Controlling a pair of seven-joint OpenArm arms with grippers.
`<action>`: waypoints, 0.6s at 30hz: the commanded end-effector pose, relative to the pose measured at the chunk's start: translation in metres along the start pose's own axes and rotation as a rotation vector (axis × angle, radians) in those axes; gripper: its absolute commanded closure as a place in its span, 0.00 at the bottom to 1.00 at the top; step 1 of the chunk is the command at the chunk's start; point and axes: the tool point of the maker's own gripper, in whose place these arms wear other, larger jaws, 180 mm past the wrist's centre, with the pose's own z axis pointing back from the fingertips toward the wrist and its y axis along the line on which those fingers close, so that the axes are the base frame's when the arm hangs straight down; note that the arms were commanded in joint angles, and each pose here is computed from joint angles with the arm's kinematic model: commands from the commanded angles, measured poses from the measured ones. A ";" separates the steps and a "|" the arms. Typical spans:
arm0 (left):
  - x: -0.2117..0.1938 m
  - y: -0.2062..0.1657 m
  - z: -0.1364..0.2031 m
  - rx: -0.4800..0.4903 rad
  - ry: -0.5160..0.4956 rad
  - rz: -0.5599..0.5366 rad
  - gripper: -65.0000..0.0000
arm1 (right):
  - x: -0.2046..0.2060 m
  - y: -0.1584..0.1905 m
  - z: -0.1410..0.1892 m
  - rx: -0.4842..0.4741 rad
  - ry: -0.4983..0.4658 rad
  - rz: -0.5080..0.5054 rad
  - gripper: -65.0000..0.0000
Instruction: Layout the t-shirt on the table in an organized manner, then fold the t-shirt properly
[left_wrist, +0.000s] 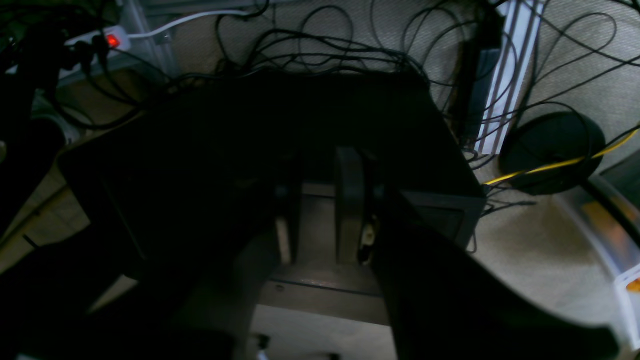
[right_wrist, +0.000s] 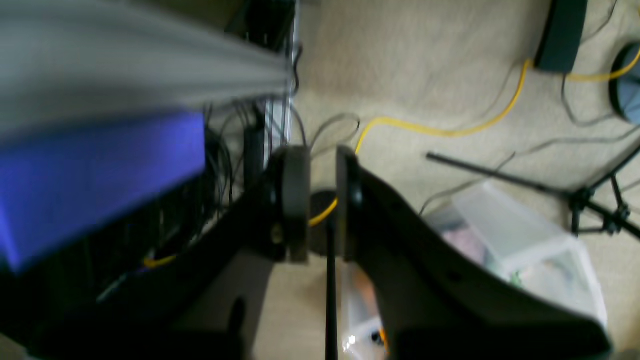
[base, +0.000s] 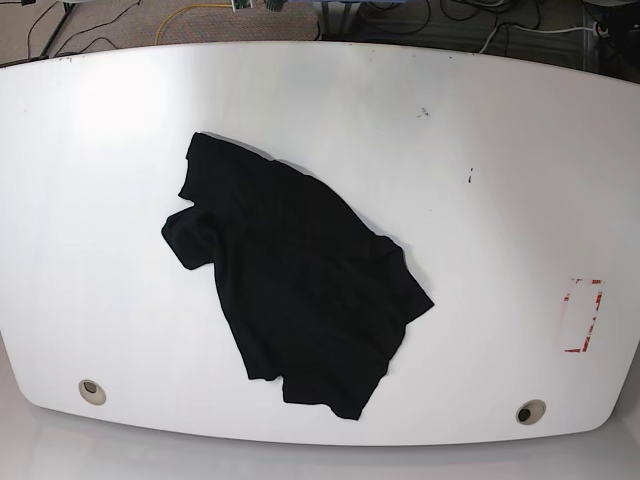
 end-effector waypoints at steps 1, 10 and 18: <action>-0.004 0.010 0.009 0.016 -0.015 0.012 0.85 | 0.003 0.000 0.007 -0.001 -0.025 0.003 0.87; 0.016 0.006 0.033 -0.053 -0.110 0.045 0.85 | 0.004 0.004 0.041 -0.001 -0.064 0.007 0.87; 0.034 0.019 0.061 -0.030 -0.194 0.054 0.85 | 0.013 0.005 0.072 -0.005 -0.088 0.018 0.87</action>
